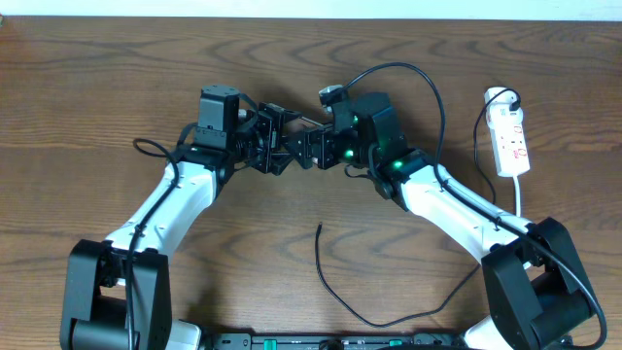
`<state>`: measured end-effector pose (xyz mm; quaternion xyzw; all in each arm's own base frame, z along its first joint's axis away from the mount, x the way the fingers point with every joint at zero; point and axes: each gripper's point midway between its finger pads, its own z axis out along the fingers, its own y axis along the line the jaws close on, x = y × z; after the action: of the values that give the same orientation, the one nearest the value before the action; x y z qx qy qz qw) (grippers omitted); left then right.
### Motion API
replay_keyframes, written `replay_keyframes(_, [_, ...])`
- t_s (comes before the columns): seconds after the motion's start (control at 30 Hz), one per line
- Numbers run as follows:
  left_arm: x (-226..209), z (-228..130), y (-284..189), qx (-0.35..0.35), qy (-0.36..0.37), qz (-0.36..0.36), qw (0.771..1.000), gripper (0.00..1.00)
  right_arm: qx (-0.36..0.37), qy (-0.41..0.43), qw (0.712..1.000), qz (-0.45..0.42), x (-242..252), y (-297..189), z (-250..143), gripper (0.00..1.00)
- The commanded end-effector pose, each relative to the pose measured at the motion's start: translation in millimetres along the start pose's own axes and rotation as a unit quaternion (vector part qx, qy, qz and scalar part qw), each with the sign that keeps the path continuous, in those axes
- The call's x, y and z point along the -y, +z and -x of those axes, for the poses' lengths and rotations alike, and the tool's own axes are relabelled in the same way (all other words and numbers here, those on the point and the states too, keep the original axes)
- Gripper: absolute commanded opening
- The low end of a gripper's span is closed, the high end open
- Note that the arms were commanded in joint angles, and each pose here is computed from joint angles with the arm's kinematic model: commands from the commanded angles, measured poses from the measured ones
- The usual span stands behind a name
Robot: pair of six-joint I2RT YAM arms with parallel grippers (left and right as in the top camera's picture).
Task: Plug charger to phone and switch on socket
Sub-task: 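Close the right gripper on the phone's lower end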
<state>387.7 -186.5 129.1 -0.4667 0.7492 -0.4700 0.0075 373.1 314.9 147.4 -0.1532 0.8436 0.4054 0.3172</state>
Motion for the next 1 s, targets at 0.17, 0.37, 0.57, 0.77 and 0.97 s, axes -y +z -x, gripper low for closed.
replay_keyframes(0.17, [16.1, -14.2, -5.9, -0.019, 0.014, -0.019, 1.000, 0.07, 0.006, -0.003, 1.000, -0.005, -6.5, 4.0, 4.6, 0.77])
replay_keyframes(0.37, [16.3, -10.9, -5.8, -0.010, 0.014, -0.020, 1.000, 0.07, 0.003, -0.002, 1.000, -0.006, -5.7, 4.2, 3.3, 0.54])
replay_keyframes(0.57, [16.3, -10.2, -5.8, -0.007, 0.014, -0.020, 1.000, 0.08, 0.001, -0.002, 1.000, -0.006, -6.2, 4.7, 1.9, 0.33])
replay_keyframes(0.77, [16.4, -7.8, -5.8, -0.001, 0.014, -0.020, 1.000, 0.07, 0.000, -0.002, 1.000, -0.006, -6.6, 4.9, 1.2, 0.22])
replay_keyframes(0.97, [16.6, -5.2, -5.8, 0.007, 0.014, -0.020, 1.000, 0.07, -0.007, 0.002, 1.000, -0.009, -4.9, 4.9, -2.4, 0.09])
